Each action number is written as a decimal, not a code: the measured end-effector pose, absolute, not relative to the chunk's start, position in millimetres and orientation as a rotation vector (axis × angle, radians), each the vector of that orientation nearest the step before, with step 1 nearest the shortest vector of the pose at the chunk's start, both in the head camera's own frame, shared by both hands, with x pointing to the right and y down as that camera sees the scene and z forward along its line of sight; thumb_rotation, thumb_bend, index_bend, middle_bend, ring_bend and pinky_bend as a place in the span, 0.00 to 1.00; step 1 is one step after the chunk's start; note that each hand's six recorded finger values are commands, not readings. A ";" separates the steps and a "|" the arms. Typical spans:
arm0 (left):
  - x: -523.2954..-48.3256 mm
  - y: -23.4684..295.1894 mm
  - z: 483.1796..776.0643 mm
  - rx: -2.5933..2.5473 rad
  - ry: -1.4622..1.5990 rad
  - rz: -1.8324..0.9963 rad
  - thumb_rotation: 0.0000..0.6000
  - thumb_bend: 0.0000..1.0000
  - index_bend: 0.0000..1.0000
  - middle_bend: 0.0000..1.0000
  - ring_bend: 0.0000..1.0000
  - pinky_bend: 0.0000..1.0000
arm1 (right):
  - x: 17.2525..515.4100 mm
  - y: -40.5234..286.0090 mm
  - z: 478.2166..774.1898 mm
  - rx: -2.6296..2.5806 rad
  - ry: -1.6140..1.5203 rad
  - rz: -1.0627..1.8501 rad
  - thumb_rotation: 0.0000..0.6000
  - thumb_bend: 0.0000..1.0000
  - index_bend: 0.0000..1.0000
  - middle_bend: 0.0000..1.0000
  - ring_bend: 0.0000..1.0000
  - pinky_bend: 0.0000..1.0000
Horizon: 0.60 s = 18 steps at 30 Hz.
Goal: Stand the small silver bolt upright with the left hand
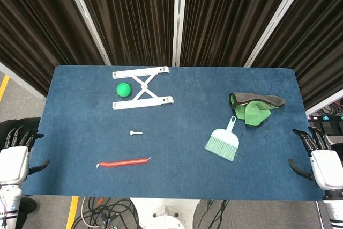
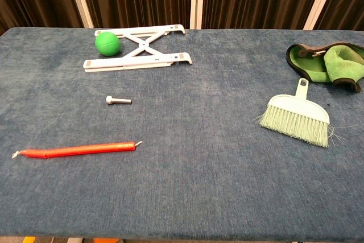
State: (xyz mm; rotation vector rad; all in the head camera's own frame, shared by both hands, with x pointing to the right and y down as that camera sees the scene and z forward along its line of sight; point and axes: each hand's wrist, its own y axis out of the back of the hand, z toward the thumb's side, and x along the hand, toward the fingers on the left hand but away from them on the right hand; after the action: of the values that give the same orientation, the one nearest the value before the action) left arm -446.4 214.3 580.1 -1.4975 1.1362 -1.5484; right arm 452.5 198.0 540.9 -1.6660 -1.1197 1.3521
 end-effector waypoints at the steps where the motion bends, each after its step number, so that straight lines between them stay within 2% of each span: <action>1: -446.6 214.7 580.4 -1.498 1.135 -1.552 1.00 0.12 0.28 0.19 0.03 0.00 | 452.2 197.6 541.3 -1.668 -1.118 1.352 1.00 0.20 0.12 0.18 0.02 0.04; 12: -441.4 213.7 576.2 -1.502 1.134 -1.528 1.00 0.12 0.28 0.19 0.03 0.00 | 452.8 197.5 538.5 -1.666 -1.124 1.338 1.00 0.20 0.12 0.18 0.02 0.04; 18: -417.9 188.0 575.7 -1.540 1.083 -1.421 1.00 0.11 0.28 0.19 0.03 0.00 | 453.6 196.9 533.7 -1.648 -1.123 1.325 1.00 0.20 0.12 0.18 0.02 0.04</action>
State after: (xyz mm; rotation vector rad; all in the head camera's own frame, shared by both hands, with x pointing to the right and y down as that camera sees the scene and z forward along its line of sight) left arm -417.9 188.0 575.7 -1.5400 1.0830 -1.4206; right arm 453.6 196.9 533.7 -1.6479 -1.1233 1.3251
